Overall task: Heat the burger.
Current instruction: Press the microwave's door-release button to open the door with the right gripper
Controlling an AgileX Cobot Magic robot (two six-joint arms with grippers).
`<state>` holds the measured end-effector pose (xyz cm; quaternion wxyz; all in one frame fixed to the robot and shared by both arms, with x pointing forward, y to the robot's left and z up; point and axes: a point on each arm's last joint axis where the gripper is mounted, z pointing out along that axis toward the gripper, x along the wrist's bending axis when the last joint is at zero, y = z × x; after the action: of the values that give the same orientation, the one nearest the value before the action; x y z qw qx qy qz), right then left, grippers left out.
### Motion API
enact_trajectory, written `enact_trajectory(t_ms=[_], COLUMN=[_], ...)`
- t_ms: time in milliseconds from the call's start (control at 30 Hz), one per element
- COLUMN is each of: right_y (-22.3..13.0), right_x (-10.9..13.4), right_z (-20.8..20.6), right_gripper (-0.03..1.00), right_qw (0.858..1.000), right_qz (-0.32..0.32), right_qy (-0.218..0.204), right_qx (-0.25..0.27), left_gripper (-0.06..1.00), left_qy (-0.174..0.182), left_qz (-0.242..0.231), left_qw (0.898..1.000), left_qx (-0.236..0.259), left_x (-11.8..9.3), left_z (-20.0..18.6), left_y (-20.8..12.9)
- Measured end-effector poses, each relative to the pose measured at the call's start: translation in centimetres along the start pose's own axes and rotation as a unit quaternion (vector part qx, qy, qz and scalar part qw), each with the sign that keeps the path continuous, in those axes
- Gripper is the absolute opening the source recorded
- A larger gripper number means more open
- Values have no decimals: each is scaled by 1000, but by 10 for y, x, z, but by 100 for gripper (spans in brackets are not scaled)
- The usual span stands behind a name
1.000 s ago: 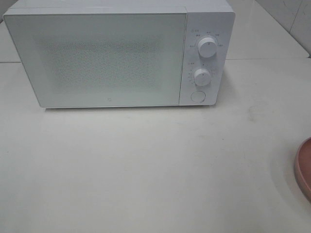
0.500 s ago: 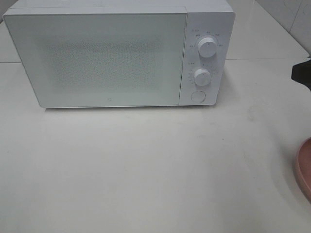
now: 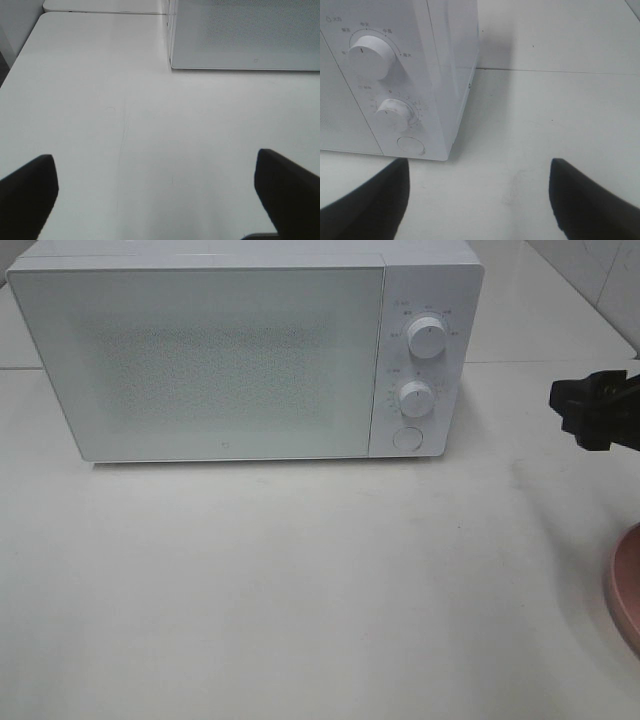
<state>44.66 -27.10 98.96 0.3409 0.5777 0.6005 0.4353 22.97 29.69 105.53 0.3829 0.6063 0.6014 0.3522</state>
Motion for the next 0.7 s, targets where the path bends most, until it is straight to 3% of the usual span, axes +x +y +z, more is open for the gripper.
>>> enact_trajectory(t_ms=[300,700], right_y=[-28,-48], right_x=[10,50], right_z=[13,16], right_gripper=[75,75], right_qw=[999,998], right_qz=[-21,-29], right_qy=[-3,-15], right_qx=[-24,-50], left_gripper=[99,99], left_qy=[0,0], left_qz=[0,0], left_qw=[1000,1000], left_qx=[0,0], left_x=[0,0], left_z=[0,0], left_y=[0,0])
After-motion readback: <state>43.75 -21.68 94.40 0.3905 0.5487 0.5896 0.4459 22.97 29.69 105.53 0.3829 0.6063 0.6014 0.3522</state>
